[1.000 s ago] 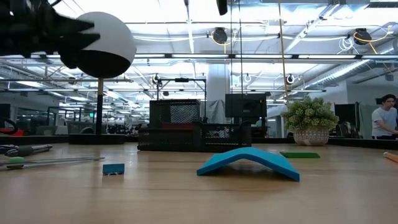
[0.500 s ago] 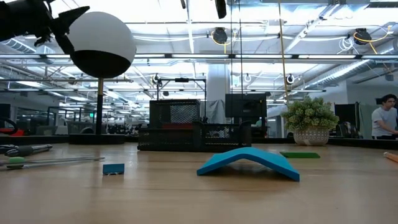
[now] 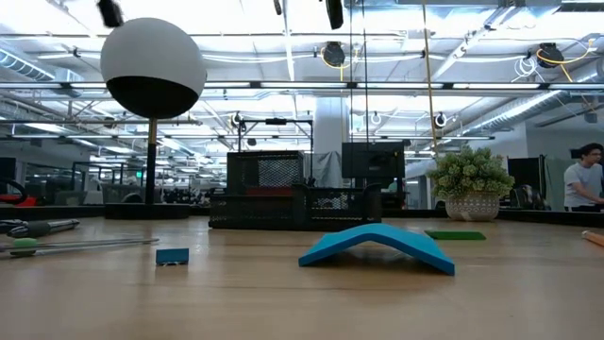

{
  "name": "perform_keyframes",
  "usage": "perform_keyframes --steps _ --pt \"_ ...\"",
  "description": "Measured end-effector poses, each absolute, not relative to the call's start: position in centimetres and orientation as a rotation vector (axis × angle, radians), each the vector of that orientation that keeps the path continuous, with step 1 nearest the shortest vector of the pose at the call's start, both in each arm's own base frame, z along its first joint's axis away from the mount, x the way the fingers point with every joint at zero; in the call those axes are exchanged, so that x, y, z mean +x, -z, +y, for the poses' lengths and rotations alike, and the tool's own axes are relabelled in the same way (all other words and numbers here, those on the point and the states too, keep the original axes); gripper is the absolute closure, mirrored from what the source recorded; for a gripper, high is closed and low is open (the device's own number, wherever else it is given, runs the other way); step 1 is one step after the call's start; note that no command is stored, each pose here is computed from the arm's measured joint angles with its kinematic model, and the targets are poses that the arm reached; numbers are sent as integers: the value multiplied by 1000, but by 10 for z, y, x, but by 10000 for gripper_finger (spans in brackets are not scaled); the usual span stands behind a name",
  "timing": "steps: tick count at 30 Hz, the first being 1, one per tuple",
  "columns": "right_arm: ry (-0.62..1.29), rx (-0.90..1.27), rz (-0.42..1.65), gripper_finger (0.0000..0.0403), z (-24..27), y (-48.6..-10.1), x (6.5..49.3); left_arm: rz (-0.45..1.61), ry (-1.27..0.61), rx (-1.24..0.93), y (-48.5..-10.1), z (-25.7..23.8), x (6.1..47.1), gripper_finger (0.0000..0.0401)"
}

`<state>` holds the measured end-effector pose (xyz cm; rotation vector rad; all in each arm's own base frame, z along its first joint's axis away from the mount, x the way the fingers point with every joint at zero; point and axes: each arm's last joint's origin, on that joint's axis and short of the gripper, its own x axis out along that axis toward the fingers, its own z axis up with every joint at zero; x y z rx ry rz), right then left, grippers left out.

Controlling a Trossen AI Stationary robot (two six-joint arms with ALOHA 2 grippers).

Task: Pick and place office supplies into organizer
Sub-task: Put the yellow pencil into the desk organizer

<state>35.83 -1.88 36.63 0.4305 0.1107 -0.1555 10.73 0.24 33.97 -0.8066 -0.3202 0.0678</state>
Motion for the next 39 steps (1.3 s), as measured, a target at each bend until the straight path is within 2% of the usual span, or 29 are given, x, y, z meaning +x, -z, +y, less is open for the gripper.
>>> perform_keyframes --steps 8,17,26,31,39 --pt "154 456 108 394 -18 -366 358 -193 -75 -516 -376 -1 163 247" --pt "155 596 74 394 -20 -369 359 -10 24 -262 -360 -8 215 247" --pt "146 922 55 394 -23 -369 359 -7 26 421 -357 -24 218 247" --pt "152 1134 40 394 -23 -369 359 9 -38 802 -358 -30 217 247" --pt "109 1330 -35 394 -23 -376 359 29 -111 1044 -360 -32 216 247"
